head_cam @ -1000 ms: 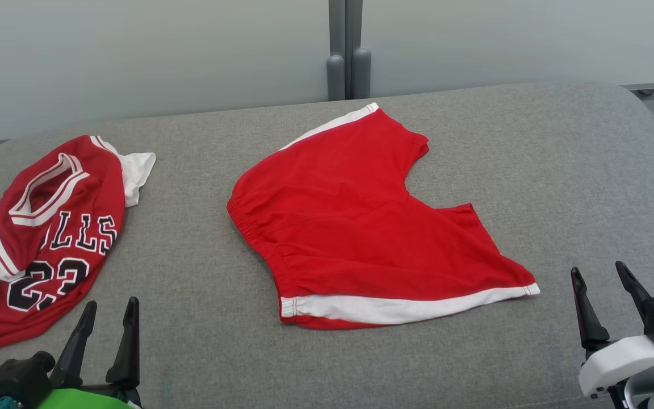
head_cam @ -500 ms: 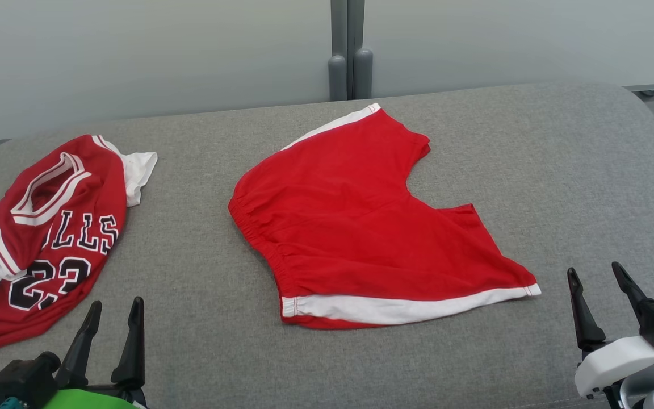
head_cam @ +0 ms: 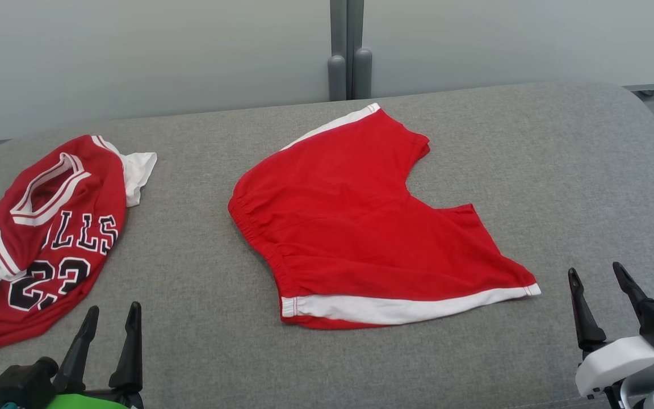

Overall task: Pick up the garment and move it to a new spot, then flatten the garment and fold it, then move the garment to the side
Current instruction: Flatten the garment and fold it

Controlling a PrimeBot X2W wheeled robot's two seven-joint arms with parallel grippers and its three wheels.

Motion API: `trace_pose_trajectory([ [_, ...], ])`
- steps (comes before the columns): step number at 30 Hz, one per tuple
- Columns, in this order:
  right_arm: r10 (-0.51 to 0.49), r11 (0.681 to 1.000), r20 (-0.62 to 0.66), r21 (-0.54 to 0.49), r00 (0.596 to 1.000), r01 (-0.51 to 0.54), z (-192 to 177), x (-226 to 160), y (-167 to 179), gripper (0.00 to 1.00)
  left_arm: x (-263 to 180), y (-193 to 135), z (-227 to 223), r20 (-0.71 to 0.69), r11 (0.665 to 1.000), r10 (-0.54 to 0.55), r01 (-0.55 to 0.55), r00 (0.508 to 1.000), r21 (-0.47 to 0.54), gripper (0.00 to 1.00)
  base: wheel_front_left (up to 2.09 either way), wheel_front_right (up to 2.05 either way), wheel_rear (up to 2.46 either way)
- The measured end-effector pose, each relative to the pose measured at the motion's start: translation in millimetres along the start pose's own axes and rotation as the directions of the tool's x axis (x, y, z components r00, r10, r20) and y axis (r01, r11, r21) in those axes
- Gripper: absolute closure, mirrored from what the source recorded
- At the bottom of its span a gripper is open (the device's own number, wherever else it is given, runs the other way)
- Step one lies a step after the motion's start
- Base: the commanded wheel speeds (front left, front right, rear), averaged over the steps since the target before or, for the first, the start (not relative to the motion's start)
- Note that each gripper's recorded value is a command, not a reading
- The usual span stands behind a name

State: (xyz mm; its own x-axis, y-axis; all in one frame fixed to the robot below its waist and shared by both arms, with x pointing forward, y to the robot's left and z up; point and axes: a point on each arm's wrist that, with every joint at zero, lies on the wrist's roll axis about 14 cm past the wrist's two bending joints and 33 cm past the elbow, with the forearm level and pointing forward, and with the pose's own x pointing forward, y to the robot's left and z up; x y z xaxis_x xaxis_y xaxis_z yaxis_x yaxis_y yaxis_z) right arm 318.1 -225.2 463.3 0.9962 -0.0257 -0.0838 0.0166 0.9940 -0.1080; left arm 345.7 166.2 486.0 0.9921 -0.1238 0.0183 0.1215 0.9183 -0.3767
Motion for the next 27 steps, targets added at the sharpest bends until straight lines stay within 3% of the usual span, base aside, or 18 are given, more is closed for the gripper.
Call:
trace_pose_trajectory([
  [18,0.021,1.0,-0.036,-0.006,0.999,-0.022,-11,0,2,0.0,3,-8,-7,-0.018,1.0,-0.02,0.02,1.0,-0.007,0.0,0.0,0.0,0.0],
  [27,0.102,0.994,-0.175,-0.009,0.979,-0.105,-49,1,19,0.0,2,-72,-52,-0.156,0.98,-0.197,0.188,0.968,-0.072,0.0,0.0,0.0,0.0],
])
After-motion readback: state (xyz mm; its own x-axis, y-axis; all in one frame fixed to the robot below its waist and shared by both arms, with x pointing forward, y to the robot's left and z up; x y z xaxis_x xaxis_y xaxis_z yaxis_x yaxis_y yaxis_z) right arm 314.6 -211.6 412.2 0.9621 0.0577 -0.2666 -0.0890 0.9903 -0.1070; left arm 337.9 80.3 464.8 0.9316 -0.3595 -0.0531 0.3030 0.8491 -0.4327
